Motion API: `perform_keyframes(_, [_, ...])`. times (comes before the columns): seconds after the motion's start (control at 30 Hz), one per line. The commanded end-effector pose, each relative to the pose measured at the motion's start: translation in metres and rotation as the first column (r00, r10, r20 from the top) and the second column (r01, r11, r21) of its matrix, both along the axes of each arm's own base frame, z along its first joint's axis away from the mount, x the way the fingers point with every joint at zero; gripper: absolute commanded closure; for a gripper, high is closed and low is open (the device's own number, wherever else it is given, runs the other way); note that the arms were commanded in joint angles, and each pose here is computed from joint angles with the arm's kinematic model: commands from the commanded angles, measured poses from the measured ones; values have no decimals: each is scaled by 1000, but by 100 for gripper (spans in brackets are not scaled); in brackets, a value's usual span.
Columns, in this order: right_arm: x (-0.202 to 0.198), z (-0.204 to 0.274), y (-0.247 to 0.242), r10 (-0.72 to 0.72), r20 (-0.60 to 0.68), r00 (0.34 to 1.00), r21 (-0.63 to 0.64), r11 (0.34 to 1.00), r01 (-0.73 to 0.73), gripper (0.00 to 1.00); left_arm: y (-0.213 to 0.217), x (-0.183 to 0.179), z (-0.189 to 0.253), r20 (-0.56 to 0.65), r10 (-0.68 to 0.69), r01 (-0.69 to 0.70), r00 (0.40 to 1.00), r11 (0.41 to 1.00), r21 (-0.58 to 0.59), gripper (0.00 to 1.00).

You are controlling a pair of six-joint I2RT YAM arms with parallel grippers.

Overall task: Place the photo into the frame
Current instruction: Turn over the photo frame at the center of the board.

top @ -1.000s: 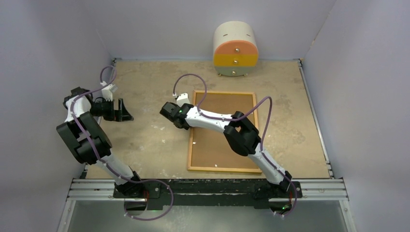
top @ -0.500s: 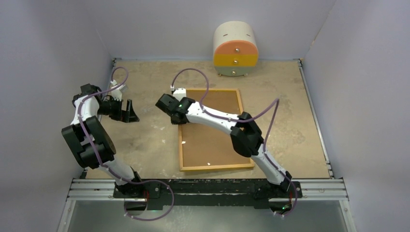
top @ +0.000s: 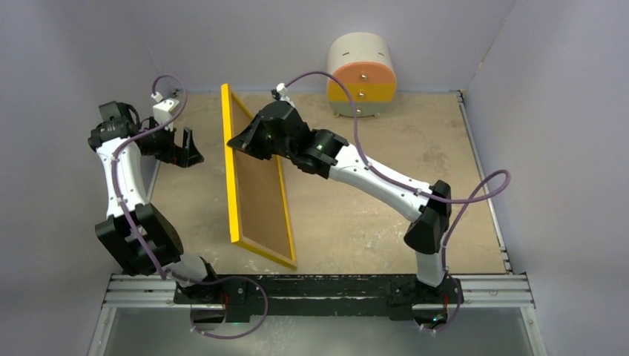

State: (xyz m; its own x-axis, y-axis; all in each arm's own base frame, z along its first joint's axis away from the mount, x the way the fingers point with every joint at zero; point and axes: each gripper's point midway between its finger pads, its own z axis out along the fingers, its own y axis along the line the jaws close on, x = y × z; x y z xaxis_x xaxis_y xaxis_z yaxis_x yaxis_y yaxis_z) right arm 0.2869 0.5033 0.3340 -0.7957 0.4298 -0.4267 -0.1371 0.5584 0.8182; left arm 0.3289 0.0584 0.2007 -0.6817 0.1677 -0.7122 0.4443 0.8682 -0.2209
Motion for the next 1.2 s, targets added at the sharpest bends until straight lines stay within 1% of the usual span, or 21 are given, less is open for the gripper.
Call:
perform_keyframes(0.0, [-4, 80, -20, 42, 10, 999, 335, 941, -43, 100, -32, 1, 62, 127, -40, 42, 991, 999, -12, 2])
perform_keyframes(0.13, [5, 70, -47, 72, -46, 996, 417, 908, -46, 100, -63, 11, 86, 175, -81, 81, 981, 997, 7, 1])
perform_keyframes(0.27, [15, 32, -75, 121, -125, 985, 415, 908, -59, 100, -115, 21, 100, 208, -166, 164, 964, 986, 29, 1])
perform_keyframes(0.37, [19, 17, -100, 138, -144, 980, 401, 913, -70, 100, -148, 28, 104, 218, -217, 211, 952, 976, 51, 1])
perform_keyframes(0.43, [20, 8, -125, 118, -152, 981, 354, 934, -57, 93, -172, 30, 103, 214, -262, 254, 941, 965, 68, 1])
perform_keyframes(0.5, [23, -1, -152, 80, -153, 985, 299, 954, -31, 82, -196, 30, 102, 212, -303, 290, 929, 953, 89, 0])
perform_keyframes(0.57, [23, -11, -179, 60, -162, 985, 263, 965, -15, 65, -216, 31, 99, 209, -340, 322, 917, 939, 118, 0])
perform_keyframes(0.63, [21, -21, -200, 60, -177, 982, 255, 967, -13, 52, -229, 32, 90, 193, -364, 343, 911, 930, 132, 0])
perform_keyframes(0.7, [18, -34, -218, 55, -199, 978, 243, 970, -5, 38, -230, 35, 75, 158, -365, 345, 917, 928, 138, 0])
perform_keyframes(0.73, [16, -40, -225, 56, -214, 975, 235, 972, -4, 34, -228, 36, 64, 134, -363, 343, 922, 927, 150, 0])
perform_keyframes(0.8, [15, -54, -241, 38, -240, 970, 227, 974, 18, 29, -217, 37, 39, 99, -358, 333, 928, 920, 207, 0])
perform_keyframes(0.9, [12, -63, -255, 18, -251, 968, 220, 975, 39, 28, -187, 38, -12, 35, -334, 307, 942, 899, 313, 0])
perform_keyframes(1.0, [9, -79, -265, -8, -270, 963, 173, 983, 56, 28, -151, 34, -70, -70, -290, 294, 954, 874, 388, 0])
perform_keyframes(1.07, [8, -89, -268, -18, -277, 961, 140, 988, 59, 29, -138, 32, -94, -108, -273, 293, 956, 868, 402, 0])
perform_keyframes(1.17, [7, -107, -270, -23, -303, 953, 112, 992, 59, 32, -119, 26, -124, -144, -244, 283, 959, 836, 469, 0])
